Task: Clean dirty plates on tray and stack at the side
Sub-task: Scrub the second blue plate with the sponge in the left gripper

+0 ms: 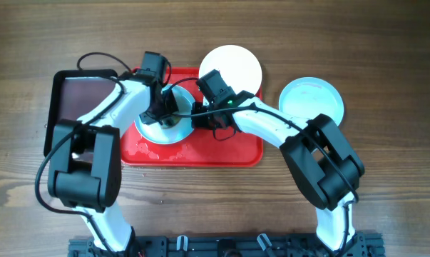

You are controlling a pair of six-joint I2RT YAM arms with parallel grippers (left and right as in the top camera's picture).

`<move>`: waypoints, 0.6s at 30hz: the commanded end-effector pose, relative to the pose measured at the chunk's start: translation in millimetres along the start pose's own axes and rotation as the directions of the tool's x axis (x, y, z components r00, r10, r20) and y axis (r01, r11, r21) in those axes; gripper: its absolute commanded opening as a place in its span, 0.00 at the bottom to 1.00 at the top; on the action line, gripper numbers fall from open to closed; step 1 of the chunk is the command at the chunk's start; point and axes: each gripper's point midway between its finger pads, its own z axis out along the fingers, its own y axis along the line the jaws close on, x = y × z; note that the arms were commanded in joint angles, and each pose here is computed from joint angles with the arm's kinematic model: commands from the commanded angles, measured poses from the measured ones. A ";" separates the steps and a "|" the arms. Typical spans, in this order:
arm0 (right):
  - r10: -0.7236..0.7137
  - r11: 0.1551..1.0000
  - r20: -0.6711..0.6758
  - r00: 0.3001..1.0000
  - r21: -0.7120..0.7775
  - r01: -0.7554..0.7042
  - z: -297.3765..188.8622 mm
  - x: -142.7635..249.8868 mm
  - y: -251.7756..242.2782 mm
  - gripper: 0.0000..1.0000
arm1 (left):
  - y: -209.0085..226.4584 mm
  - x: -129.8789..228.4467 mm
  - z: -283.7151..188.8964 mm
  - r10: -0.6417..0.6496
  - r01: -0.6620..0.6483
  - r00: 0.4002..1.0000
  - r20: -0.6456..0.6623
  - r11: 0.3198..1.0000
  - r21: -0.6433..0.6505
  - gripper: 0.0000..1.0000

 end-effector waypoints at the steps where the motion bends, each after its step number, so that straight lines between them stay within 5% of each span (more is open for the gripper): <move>1: -0.082 0.996 -0.082 0.993 -0.050 0.078 9.4 24.3 14.6 0.04 | -47.1 63.8 16.0 0.375 -0.278 0.910 -0.175 0.868 0.411 0.04; 4: -0.087 0.995 -0.089 0.992 -0.061 0.081 9.1 25.6 16.5 0.04 | -60.9 67.1 9.1 0.441 -0.323 0.887 -0.133 0.801 0.504 0.04; 11: -0.100 0.993 -0.090 0.991 -0.064 0.095 9.4 26.9 18.0 0.04 | -61.2 42.1 17.0 0.409 -0.345 0.911 -0.053 0.827 0.443 0.04; 15: -0.101 0.993 -0.090 0.991 -0.064 0.095 9.4 26.9 17.9 0.04 | -18.5 8.2 33.0 0.170 -0.165 0.985 -0.027 0.976 0.144 0.04; 18: -0.101 0.993 -0.090 0.991 -0.064 0.095 9.4 26.8 17.9 0.05 | 29.1 -10.0 33.2 -0.025 0.031 0.998 0.053 0.994 -0.109 0.04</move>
